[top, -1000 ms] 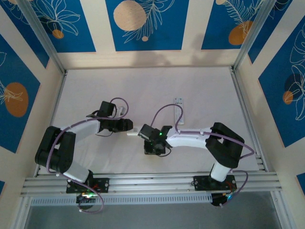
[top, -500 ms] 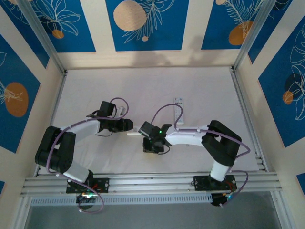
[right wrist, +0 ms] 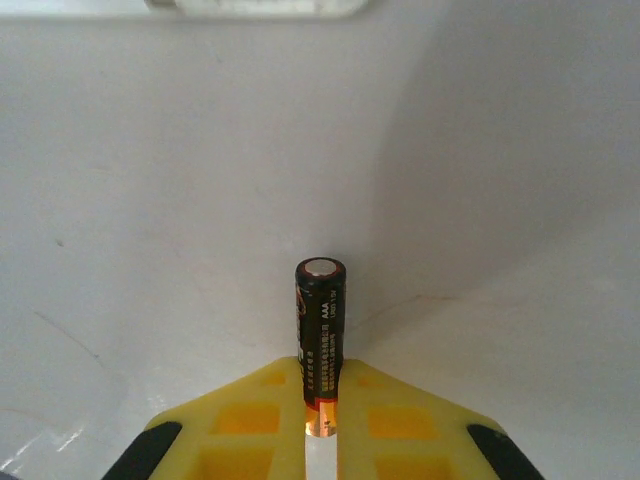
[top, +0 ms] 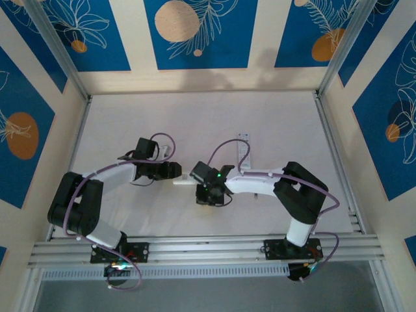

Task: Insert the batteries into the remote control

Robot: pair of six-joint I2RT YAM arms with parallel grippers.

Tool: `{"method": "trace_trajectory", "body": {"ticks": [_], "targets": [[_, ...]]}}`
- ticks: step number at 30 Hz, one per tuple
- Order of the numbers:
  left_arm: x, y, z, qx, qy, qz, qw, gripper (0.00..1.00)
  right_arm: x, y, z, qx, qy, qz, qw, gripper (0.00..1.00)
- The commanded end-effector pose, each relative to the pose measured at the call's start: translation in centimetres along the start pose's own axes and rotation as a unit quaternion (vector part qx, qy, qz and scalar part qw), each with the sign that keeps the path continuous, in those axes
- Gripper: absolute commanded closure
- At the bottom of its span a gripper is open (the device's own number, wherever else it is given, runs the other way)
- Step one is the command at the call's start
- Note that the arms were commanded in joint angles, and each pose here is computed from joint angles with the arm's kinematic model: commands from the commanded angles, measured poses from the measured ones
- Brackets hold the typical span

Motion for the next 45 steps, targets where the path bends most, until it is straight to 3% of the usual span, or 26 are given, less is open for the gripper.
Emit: {"method": "trace_trajectory", "body": {"ticks": [1,12,32,45], "targets": [[0.5,0.1,-0.5,-0.013,-0.009,-0.004,1.0,0.42,3.3,2.3,0.5,0.006,0.039,-0.028,0.999,0.89],[0.7,-0.2,-0.6,-0.012,-0.014,-0.005,1.0,0.41,3.3,7.0,0.2,-0.004,0.096,-0.008,0.995,0.89],[0.6,-0.2,-0.4,-0.013,-0.011,-0.005,1.0,0.4,-0.4,8.3,0.2,-0.026,0.09,0.021,0.995,0.87],[0.6,0.0,-0.6,-0.014,-0.012,-0.005,1.0,0.4,0.2,9.0,0.2,-0.02,0.079,0.006,0.997,0.77]]}}
Point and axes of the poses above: each hand's point on the last joint's axis, 136 mm out from that joint toward the fingers, its own x axis back along the fingers, its own z axis along the line the jaws close on, y = z × x, the point moved 2 cm from there along x, back along the fingers, and after that the axes turned 12 degrees about x, right-handed, at the moved point
